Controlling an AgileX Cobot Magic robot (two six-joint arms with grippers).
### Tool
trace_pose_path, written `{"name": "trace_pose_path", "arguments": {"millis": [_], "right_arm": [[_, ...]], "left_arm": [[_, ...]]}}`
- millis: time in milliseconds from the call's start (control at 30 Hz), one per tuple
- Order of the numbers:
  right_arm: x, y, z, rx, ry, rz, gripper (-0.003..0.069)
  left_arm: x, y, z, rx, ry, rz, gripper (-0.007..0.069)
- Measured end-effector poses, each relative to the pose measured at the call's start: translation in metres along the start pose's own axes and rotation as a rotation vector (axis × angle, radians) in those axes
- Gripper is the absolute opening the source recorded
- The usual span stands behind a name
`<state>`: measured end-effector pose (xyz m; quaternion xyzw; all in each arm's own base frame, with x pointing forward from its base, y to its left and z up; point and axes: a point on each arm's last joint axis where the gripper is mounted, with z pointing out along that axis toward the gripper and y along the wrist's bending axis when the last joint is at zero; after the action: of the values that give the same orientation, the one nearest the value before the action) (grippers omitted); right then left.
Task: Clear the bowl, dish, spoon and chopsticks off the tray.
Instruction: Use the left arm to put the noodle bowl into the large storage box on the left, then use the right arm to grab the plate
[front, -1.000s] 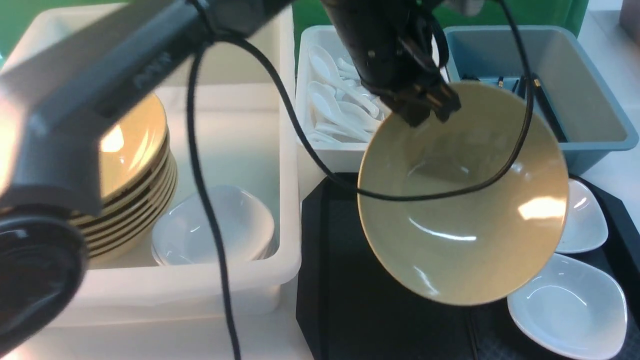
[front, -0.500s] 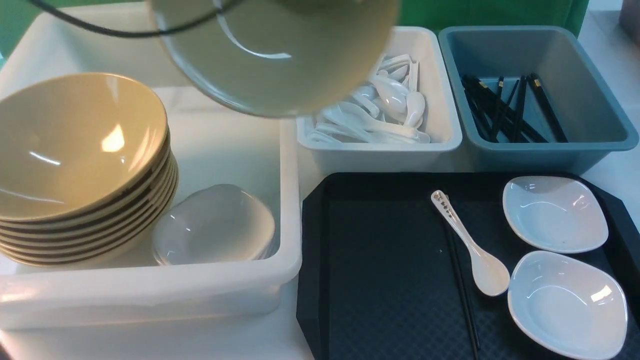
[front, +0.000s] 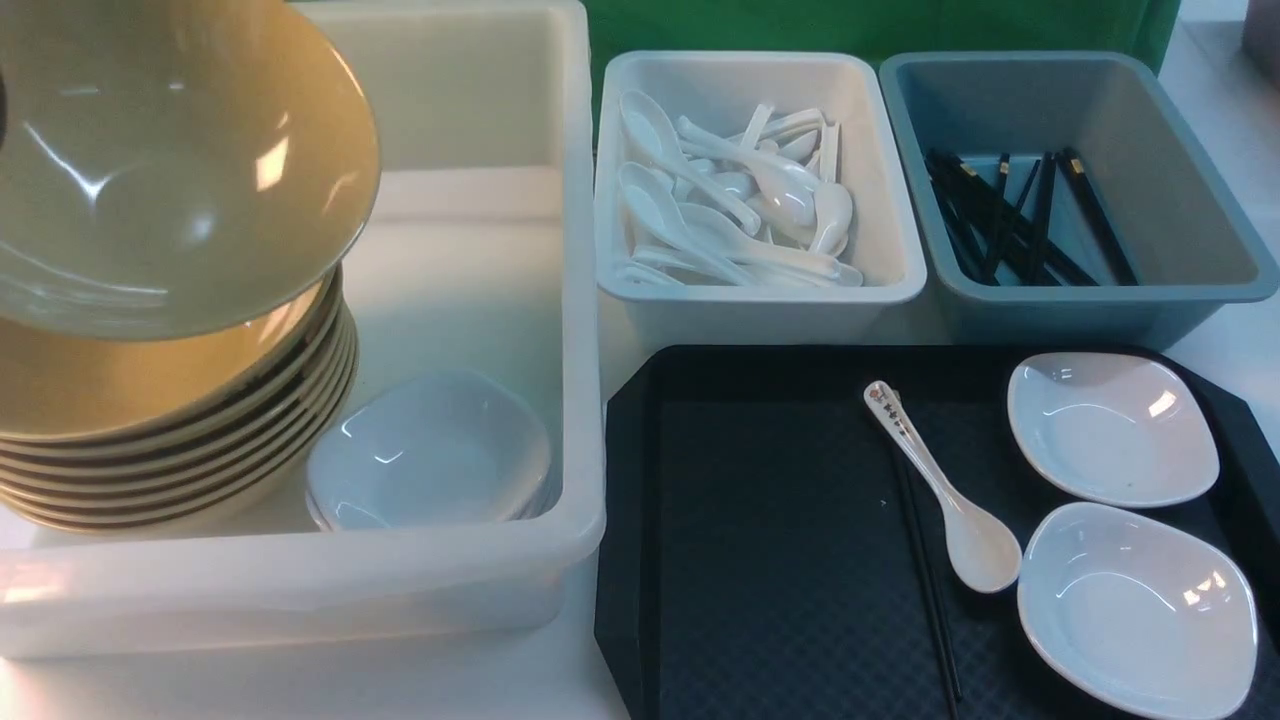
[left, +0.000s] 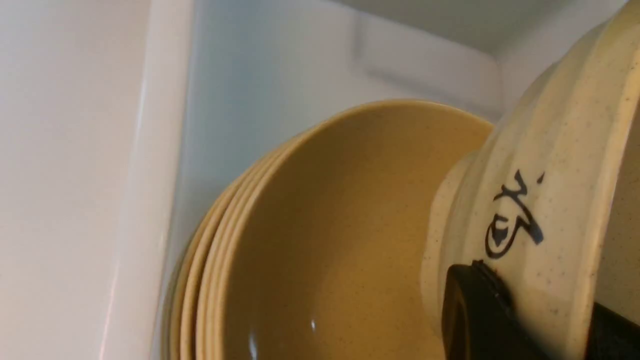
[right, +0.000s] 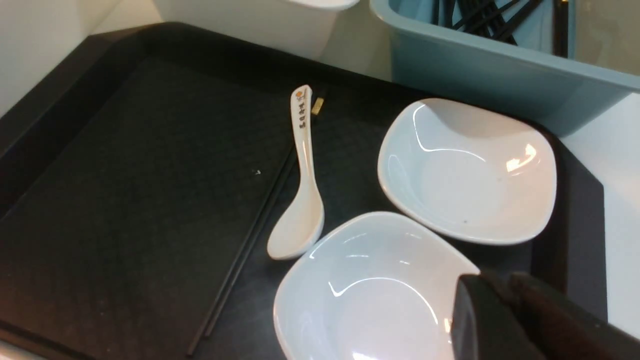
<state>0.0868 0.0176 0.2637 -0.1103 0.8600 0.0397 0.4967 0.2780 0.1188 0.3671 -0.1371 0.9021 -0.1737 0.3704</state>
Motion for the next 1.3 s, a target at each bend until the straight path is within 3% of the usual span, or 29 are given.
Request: {"name": "trace_pose_path", "arguments": {"millis": [267, 433, 500, 767, 900, 1067, 1167, 1300], "right_arm": [[0.001, 0.0, 0.001, 0.002, -0.005, 0.003, 0.0098], [0.001, 0.0, 0.001, 0.002, -0.005, 0.003, 0.0098], [0.001, 0.0, 0.001, 0.002, -0.006, 0.004, 0.0098], [0.001, 0.0, 0.001, 0.002, -0.007, 0.042, 0.0098], [0.006, 0.0, 0.005, 0.003, -0.005, 0.051, 0.0098], [0.012, 0.0, 0.012, 0.0, 0.054, 0.089, 0.0113], [0.012, 0.0, 0.022, -0.005, 0.184, 0.153, 0.0159], [0.012, -0.001, 0.044, 0.005, 0.443, 0.225, 0.0283]], "left_arm": [[0.04, 0.035, 0.032, -0.134, -0.005, -0.139, 0.0003], [0.041, 0.039, 0.034, -0.166, -0.026, -0.171, 0.0036], [0.04, 0.039, 0.033, -0.17, -0.033, -0.179, 0.0082], [0.033, 0.013, -0.004, -0.159, -0.129, -0.135, 0.042], [0.028, -0.019, -0.049, -0.151, -0.266, -0.051, 0.0481], [0.041, -0.061, -0.086, -0.071, -0.337, 0.068, 0.043], [0.053, -0.09, -0.082, 0.041, -0.254, 0.194, 0.0321], [0.069, -0.13, -0.08, 0.181, -0.215, 0.392, 0.0156]]}}
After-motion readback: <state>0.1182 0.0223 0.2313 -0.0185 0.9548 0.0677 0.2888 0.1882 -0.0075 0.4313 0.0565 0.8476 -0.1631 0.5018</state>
